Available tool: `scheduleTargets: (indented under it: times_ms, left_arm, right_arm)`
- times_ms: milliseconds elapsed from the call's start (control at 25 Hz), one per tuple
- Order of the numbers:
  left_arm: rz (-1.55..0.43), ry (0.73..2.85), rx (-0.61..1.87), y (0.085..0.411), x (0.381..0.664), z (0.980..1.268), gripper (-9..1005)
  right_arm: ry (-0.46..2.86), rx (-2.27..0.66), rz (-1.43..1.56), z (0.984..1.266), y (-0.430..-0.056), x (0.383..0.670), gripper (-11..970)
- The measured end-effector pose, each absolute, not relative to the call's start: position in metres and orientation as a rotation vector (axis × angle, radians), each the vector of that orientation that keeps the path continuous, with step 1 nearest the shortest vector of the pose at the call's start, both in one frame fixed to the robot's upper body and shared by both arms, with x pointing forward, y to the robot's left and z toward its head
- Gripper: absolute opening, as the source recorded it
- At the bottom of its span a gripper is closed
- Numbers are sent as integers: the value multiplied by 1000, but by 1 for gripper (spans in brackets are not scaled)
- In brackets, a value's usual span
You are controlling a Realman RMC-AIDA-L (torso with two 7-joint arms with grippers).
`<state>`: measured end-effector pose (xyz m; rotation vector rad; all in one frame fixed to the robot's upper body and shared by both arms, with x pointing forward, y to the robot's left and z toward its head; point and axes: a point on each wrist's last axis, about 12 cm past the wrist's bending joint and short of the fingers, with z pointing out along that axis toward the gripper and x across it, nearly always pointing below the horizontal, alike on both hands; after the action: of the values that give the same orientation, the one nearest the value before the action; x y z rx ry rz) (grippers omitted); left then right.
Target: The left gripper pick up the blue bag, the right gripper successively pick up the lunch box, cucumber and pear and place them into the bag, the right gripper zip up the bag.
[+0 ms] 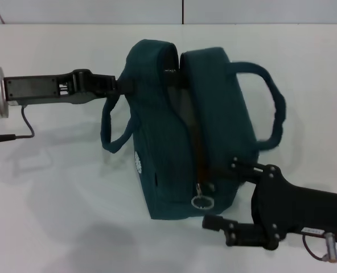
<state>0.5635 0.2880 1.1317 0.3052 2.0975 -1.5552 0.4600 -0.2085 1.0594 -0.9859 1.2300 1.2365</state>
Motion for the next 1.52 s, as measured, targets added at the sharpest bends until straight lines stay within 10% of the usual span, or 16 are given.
scheduleTargets:
  times_ms: [1520]
  left_arm:
    - [-1482,2122,295,291,571,1132,74]
  right_arm:
    - [1409,-985,1243,1045,-210,469,792]
